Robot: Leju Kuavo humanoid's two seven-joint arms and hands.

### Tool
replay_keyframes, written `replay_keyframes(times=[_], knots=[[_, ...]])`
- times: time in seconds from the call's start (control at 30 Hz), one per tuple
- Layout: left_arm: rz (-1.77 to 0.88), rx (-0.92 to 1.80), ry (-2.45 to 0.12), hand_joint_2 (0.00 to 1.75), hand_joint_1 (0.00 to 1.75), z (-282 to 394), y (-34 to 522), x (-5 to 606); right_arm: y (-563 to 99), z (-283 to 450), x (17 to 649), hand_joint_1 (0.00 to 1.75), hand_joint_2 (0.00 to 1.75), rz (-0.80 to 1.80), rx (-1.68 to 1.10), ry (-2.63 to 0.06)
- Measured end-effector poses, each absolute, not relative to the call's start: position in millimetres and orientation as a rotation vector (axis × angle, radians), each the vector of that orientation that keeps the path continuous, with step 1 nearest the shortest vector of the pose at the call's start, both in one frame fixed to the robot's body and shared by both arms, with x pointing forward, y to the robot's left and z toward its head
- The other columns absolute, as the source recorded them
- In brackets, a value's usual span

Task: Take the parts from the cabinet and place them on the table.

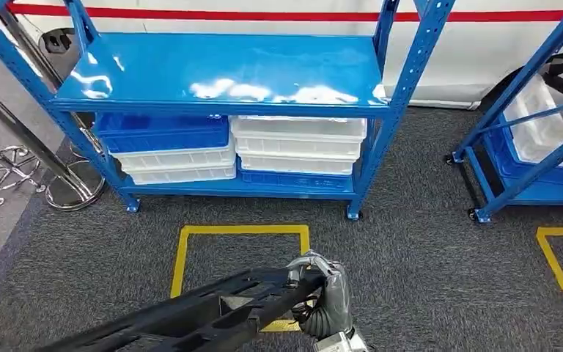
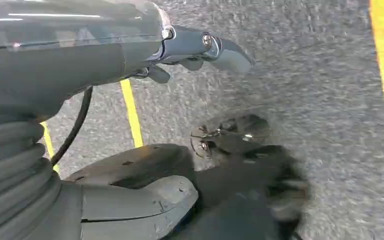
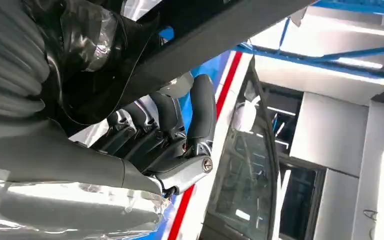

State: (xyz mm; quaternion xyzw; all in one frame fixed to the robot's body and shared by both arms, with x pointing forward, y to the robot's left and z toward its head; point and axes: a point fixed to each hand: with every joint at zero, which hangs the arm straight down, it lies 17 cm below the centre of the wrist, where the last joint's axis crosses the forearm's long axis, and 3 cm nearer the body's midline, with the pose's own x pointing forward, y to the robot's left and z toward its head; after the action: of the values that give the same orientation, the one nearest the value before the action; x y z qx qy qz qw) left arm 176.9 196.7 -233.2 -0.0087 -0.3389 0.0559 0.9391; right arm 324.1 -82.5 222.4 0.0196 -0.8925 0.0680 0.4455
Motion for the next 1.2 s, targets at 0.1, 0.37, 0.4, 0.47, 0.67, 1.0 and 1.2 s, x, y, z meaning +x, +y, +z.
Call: replay_keyframes(times=[0.1, 0.37, 0.4, 0.47, 0.67, 1.0, 1.2], knots=[[0.112, -0.025, -0.686, 1.75, 0.0, -234, 194, 175, -85, 223, 324, 1.75, 1.75, 0.167, 0.028, -2.222], [0.125, -0.021, -0.696, 1.75, 0.0, -233, 195, 176, -86, 213, 325, 1.75, 1.75, 0.172, 0.01, -2.197], [0.125, -0.021, -0.696, 1.75, 0.0, -233, 195, 175, -86, 211, 325, 1.75, 1.75, 0.174, 0.01, -2.193], [0.126, -0.02, -0.695, 1.75, 0.0, -233, 195, 175, -86, 208, 326, 1.75, 1.75, 0.178, 0.009, -2.187], [0.123, -0.023, -0.685, 1.75, 0.0, -234, 191, 172, -89, 206, 326, 1.75, 1.75, 0.169, -0.015, -2.182], [0.123, -0.002, -0.674, 1.75, 0.0, -237, 200, 168, -97, 185, 324, 1.75, 1.75, 0.178, -0.07, -2.103], [0.168, 0.007, -0.7, 1.75, 0.0, -233, 204, 173, -87, 185, 325, 1.75, 1.75, 0.194, 0.011, -2.094]])
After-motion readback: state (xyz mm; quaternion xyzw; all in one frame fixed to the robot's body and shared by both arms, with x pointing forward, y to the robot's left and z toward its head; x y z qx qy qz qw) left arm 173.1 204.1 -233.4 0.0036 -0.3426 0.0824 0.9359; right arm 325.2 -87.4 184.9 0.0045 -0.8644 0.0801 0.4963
